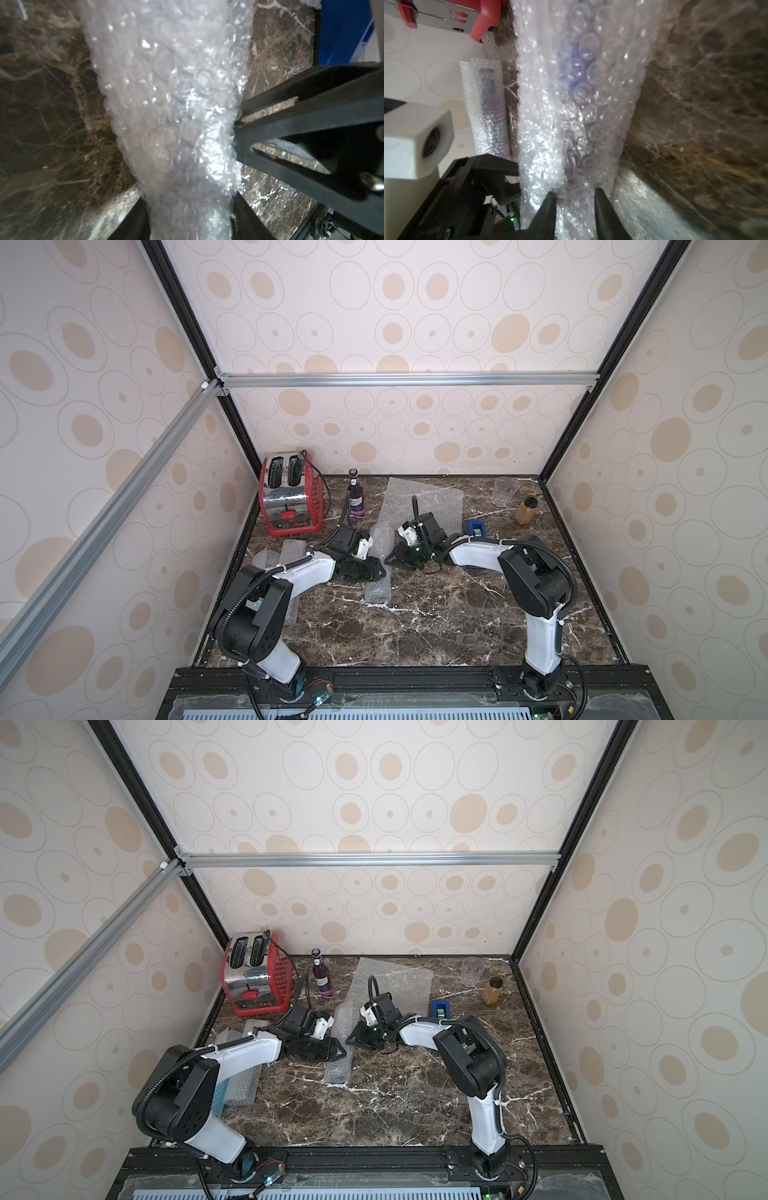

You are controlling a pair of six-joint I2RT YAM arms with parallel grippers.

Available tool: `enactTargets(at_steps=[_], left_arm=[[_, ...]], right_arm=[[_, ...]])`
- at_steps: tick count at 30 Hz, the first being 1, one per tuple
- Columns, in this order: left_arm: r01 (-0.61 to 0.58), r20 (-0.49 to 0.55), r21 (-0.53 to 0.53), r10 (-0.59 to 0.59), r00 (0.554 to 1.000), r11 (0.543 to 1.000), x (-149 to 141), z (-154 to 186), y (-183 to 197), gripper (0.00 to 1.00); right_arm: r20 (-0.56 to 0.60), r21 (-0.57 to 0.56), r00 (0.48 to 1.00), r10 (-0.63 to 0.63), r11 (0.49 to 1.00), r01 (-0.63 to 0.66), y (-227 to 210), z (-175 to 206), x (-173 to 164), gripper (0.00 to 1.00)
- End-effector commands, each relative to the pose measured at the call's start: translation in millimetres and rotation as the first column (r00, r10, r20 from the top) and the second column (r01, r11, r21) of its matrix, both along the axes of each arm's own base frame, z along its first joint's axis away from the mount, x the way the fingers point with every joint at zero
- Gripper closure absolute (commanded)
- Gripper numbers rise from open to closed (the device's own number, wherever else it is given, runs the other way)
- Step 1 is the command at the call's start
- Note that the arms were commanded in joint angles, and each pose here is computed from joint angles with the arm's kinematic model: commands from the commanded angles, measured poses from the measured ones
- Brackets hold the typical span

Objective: Wrap wine bottles in bubble wrap
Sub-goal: Stick the tape on the bubble wrap.

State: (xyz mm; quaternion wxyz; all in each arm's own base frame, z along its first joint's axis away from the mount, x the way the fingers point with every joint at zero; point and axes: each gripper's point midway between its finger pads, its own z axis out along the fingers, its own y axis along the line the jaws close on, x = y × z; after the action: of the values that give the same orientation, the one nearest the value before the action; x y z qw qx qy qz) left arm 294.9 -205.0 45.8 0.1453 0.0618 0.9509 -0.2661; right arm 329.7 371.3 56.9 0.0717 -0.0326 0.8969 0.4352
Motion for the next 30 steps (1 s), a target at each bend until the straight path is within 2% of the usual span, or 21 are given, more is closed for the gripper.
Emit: enactTargets(at_steps=[1,6,10,15,19,23,24,30], left_arm=[[0.005,-0.049,0.092,-0.001,0.999,0.996,-7.7,-20.6,11.2,0.45],[0.007,-0.05,0.087,-0.002,0.999,0.996,-8.8,-23.8,11.0,0.45],[0.009,-0.036,0.086,-0.006,0.999,0.996,-7.3,-17.2,10.8,0.45],[0.009,0.002,0.098,-0.009,1.0,0.995,-0.4,-2.4,11.5,0.4],[0.014,0.038,0.057,-0.016,0.999,0.998,6.1,18.1,4.3,0.22],[0.017,0.065,0.069,-0.022,0.998,0.997,15.0,40.2,3.4,0.08],[0.007,0.065,0.072,-0.011,0.998,0.997,17.9,42.8,3.1,0.01],[-0.047,0.002,0.099,0.047,0.999,0.994,40.7,42.4,-3.2,0.0]], right_arm=[[-0.037,0.08,0.998,0.048,0.996,-0.045,15.4,-14.7,-10.5,0.62],[-0.063,0.209,0.998,0.022,0.978,-0.008,13.4,-17.5,-2.8,0.59],[-0.085,0.285,0.996,-0.029,0.957,0.052,0.3,-10.0,4.4,0.63],[-0.042,0.173,0.998,-0.037,0.984,0.044,-29.3,2.5,-3.7,0.58],[0.003,0.107,1.0,-0.031,0.994,0.031,-44.3,17.4,-14.3,0.51],[0.028,0.052,0.997,-0.069,0.996,0.067,-64.6,28.0,-18.8,0.49],[0.044,0.038,0.996,-0.073,0.997,0.071,-69.0,33.0,-20.5,0.49],[0.133,-0.086,0.987,-0.095,0.991,0.107,-99.4,56.9,-29.9,0.37]])
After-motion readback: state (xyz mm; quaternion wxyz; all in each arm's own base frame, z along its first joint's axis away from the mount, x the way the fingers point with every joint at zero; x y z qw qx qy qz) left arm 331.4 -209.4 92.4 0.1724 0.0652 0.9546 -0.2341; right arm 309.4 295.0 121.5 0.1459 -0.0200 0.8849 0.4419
